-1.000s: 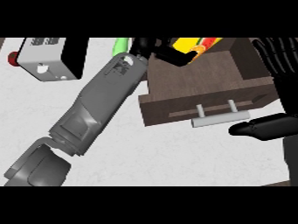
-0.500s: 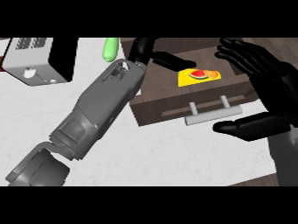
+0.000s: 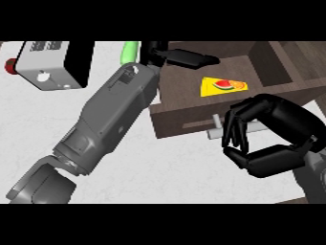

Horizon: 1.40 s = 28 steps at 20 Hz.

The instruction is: Pick up the cup, place it into the drawer and close the drawer

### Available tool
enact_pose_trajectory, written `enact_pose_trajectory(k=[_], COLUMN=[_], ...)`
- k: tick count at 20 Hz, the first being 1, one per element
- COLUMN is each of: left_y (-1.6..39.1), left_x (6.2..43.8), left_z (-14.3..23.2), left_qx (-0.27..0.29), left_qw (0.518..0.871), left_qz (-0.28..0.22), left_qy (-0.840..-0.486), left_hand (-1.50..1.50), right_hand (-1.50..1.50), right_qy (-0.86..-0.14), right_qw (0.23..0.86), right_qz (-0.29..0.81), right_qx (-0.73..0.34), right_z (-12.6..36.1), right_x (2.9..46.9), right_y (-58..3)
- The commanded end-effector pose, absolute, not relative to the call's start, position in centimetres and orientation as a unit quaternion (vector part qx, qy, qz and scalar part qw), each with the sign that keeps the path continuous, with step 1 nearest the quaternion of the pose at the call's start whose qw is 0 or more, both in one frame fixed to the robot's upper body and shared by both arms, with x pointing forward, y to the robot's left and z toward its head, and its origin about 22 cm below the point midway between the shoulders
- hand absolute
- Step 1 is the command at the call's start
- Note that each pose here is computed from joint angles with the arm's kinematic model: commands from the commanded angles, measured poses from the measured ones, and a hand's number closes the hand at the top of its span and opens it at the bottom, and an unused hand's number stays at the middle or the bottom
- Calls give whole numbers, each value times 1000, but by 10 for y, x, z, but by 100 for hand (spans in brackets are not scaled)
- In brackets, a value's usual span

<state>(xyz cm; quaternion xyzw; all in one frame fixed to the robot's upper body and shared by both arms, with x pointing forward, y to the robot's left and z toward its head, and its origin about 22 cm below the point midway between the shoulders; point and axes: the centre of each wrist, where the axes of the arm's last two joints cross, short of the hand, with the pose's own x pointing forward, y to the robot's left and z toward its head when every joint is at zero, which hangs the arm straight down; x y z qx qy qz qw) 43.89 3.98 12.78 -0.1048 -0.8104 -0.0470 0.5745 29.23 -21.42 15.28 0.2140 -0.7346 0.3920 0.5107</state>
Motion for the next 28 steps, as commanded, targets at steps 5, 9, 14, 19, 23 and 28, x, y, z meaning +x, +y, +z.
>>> enact_pose_trajectory(k=[5,9,14,19,23,28], left_y=[45,45,52,77,101,122], left_x=[439,439,435,424,428,424], left_z=[118,122,105,75,82,75], left_qx=[-95,-115,-134,-152,-145,-159], left_qw=[572,565,566,569,567,561], left_qz=[-9,10,16,31,35,43], left_qy=[-815,-817,-814,-808,-810,-811], left_hand=[-150,-150,-150,-150,-150,-150], right_hand=[-150,-150,-150,150,150,150], right_qy=[-677,-658,-603,-555,-566,-626], right_qw=[522,551,588,603,611,606], right_qz=[517,514,538,571,549,484], right_qx=[44,-10,-29,-45,-70,-80], right_z=[146,102,48,5,-20,2], right_x=[285,274,311,328,349,384], right_y=[-220,-203,-209,-222,-219,-245])
